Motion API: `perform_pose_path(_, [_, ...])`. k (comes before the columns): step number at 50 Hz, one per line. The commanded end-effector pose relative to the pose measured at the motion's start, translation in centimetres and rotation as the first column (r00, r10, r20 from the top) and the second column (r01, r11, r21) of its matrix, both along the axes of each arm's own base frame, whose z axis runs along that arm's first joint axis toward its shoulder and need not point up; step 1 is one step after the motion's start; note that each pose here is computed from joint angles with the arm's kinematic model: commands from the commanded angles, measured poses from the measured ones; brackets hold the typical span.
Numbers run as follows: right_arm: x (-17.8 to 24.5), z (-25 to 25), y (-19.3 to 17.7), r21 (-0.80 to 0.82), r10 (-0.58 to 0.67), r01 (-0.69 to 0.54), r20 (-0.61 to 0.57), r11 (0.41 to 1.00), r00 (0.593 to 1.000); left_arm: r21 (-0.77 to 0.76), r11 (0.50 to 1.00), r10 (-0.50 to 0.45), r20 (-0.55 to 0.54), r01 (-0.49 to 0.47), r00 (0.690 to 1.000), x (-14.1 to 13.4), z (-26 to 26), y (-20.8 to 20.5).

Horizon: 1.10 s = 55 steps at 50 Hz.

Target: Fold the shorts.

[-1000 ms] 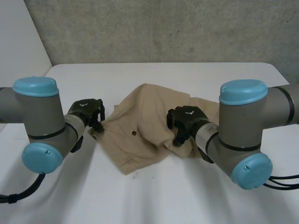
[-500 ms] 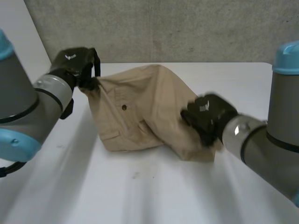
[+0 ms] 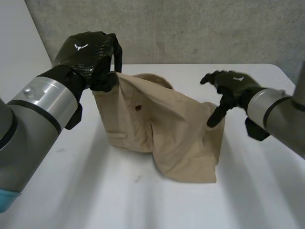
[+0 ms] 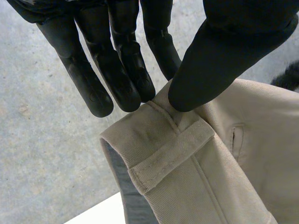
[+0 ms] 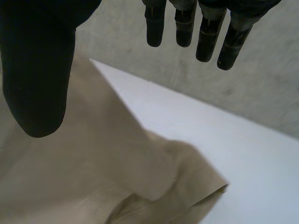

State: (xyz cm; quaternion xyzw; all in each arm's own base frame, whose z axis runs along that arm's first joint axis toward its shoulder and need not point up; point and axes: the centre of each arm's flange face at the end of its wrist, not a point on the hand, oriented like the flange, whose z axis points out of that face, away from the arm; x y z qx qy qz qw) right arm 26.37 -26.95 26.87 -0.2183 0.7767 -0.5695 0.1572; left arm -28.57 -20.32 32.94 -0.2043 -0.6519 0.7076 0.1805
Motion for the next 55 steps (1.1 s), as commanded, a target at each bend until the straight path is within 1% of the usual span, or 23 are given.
perform_pose_path(1, [1.2,-3.7,-1.5,0.099,0.023,-0.022,-0.008,0.995,1.0,-0.007,1.0,0.001,-0.003,-0.001,1.0,0.4,0.1,0.6])
perform_pose_path(5, [1.8,-3.7,-2.6,0.073,0.035,-0.035,-0.009,0.997,0.999,0.0,1.0,0.0,0.005,0.0,1.0,0.2,-0.3,0.2])
perform_pose_path(7, [2.2,-3.1,-3.4,0.023,0.049,-0.048,-0.031,0.999,0.998,-0.003,1.0,0.003,0.009,-0.003,1.0,0.2,-0.3,0.0])
perform_pose_path(9, [2.4,-2.3,-3.7,-0.029,0.057,-0.058,-0.055,0.998,0.997,-0.022,1.0,0.022,0.04,-0.021,0.999,0.0,-0.5,-1.1])
perform_pose_path(10, [2.5,-1.0,-3.9,-0.096,0.062,-0.07,-0.078,0.993,0.995,-0.034,0.999,0.028,0.05,-0.026,0.998,0.0,-0.4,-1.4])
perform_pose_path(13, [2.3,1.5,-4.0,-0.208,0.046,-0.066,-0.099,0.976,0.994,-0.096,0.994,0.053,0.092,-0.044,0.994,0.1,0.6,-1.9])
perform_pose_path(14, [2.0,3.5,-3.6,-0.286,0.023,-0.052,-0.105,0.957,0.994,-0.109,0.993,0.061,0.101,-0.049,0.993,0.2,0.8,-2.0])
perform_pose_path(18, [0.9,7.2,-2.1,-0.407,-0.033,-0.015,-0.11,0.913,0.993,-0.158,0.986,0.065,0.118,-0.046,0.991,0.3,1.8,-1.5])
perform_pose_path(20, [0.8,7.5,-1.8,-0.416,-0.037,-0.014,-0.114,0.909,0.993,-0.207,0.977,0.065,0.079,-0.047,0.995,0.8,3.9,-0.3])
perform_pose_path(21, [0.4,8.7,-0.7,-0.446,-0.043,-0.011,-0.111,0.895,0.993,-0.226,0.973,0.066,0.064,-0.05,0.996,1.1,4.7,0.2])
perform_pose_path(24, [-0.1,10.1,0.4,-0.477,-0.046,-0.006,-0.097,0.879,0.994,-0.275,0.959,0.07,0.026,-0.06,0.997,2.0,6.6,1.6])
perform_pose_path(25, [-0.3,11.0,1.0,-0.497,-0.049,-0.001,-0.087,0.868,0.995,-0.303,0.951,0.07,0.006,-0.065,0.998,2.5,7.6,2.3])
perform_pose_path(28, [-2.2,15.7,4.4,-0.605,-0.067,0.036,-0.029,0.796,0.997,-0.368,0.926,0.067,-0.045,-0.079,0.997,3.7,10.0,4.3])
perform_pose_path(30, [-2.5,16.4,4.9,-0.62,-0.069,0.042,-0.02,0.783,0.997,-0.42,0.903,0.062,-0.088,-0.093,0.994,4.7,11.8,6.0])
perform_pose_path(32, [-3.3,18.4,7.0,-0.658,-0.065,0.048,-0.001,0.751,0.998,-0.45,0.887,0.059,-0.113,-0.104,0.992,5.3,12.9,7.0])
perform_pose_path(36, [-4.0,19.9,8.7,-0.678,-0.071,0.04,-0.018,0.734,0.997,-0.513,0.848,0.055,-0.165,-0.133,0.985,6.8,14.9,9.1])
perform_pose_path(39, [-4.2,20.2,9.1,-0.669,-0.078,0.032,-0.038,0.742,0.996,-0.536,0.832,0.053,-0.184,-0.145,0.981,7.4,15.7,10.1])
perform_pose_path(43, [-4.0,19.5,9.3,-0.642,-0.068,0.009,-0.068,0.767,0.995,-0.519,0.844,0.053,-0.17,-0.135,0.984,7.1,15.0,9.7])
perform_pose_path(45, [-3.7,18.6,8.7,-0.617,-0.064,-0.004,-0.088,0.787,0.994,-0.488,0.864,0.058,-0.143,-0.122,0.988,6.6,13.8,8.9])
perform_pose_path(46, [-3.2,17.2,7.6,-0.578,-0.058,-0.018,-0.113,0.816,0.992,-0.47,0.875,0.061,-0.128,-0.115,0.99,6.3,13.2,8.3])
perform_pose_path(48, [-2.6,15.6,6.6,-0.534,-0.042,-0.038,-0.138,0.845,0.99,-0.404,0.91,0.069,-0.072,-0.092,0.995,5.1,10.8,6.4])
perform_pose_path(50, [-1.7,13.5,5.6,-0.479,-0.018,-0.065,-0.168,0.876,0.986,-0.357,0.931,0.07,-0.036,-0.078,0.997,4.3,9.1,5.2])
perform_pose_path(55, [0.6,9.7,4.0,-0.381,0.035,-0.117,-0.216,0.917,0.976,-0.223,0.973,0.076,0.064,-0.06,0.995,2.3,4.3,1.2])
